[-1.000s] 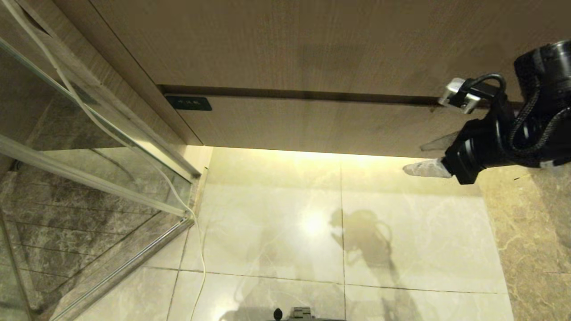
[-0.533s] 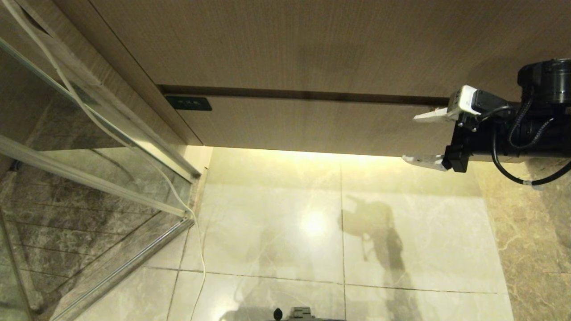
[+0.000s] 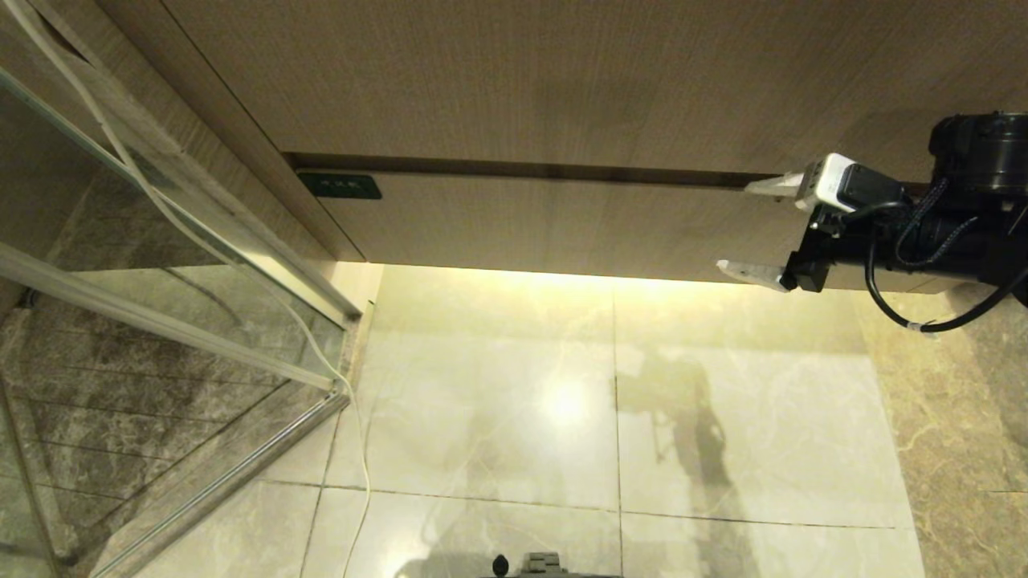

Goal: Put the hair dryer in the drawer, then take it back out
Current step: Pull open the drawer

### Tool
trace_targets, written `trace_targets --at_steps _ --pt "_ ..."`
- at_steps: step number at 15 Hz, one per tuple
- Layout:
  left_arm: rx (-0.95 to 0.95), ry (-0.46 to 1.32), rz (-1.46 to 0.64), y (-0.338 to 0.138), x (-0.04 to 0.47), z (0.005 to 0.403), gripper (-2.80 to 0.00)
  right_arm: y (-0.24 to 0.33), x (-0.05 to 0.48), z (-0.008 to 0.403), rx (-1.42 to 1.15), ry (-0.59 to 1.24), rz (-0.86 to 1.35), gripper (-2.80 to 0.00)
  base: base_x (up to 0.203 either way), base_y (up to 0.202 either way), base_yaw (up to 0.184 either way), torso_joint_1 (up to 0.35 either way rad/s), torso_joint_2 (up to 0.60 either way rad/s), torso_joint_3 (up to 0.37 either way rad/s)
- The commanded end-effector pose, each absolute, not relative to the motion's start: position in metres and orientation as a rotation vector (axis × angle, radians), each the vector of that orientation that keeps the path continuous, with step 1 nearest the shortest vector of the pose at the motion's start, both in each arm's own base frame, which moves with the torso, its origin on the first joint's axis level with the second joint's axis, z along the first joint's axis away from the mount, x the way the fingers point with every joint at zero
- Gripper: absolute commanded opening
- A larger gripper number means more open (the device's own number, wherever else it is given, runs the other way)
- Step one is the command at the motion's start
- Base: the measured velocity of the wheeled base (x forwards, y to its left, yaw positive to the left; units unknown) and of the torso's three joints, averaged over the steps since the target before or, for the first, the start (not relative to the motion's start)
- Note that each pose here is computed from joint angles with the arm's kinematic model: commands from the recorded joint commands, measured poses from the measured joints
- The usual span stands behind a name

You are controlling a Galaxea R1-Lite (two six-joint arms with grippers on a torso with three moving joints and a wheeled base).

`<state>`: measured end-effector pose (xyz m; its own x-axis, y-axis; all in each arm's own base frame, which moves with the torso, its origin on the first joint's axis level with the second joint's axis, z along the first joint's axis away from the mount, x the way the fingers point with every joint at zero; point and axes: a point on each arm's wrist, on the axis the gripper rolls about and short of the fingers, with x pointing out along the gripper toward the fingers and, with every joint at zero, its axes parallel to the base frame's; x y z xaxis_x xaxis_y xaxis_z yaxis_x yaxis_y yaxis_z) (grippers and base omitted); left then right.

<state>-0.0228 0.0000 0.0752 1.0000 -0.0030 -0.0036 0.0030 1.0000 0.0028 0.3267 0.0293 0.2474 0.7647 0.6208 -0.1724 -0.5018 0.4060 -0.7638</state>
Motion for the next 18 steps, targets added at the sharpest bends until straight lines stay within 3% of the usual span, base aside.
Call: trace_targets --at_steps 1,4,18 --pt "0.002 0.005 -0.003 0.000 -0.023 0.075 -2.80 0.028 0.323 0.236 -0.884 -0.050 0.752 0.00 0.000 0.000 0.000 0.000 0.00 0.000" --pt "0.003 0.004 -0.003 0.000 -0.023 0.075 -2.80 0.029 0.321 0.235 -0.873 0.029 0.717 0.00 0.000 0.000 0.000 0.000 0.00 0.000" --pt "0.003 0.003 -0.002 0.000 -0.023 0.075 -2.80 0.029 0.340 0.243 -1.090 -0.119 0.532 0.00 0.000 0.000 0.000 0.000 0.00 0.000"
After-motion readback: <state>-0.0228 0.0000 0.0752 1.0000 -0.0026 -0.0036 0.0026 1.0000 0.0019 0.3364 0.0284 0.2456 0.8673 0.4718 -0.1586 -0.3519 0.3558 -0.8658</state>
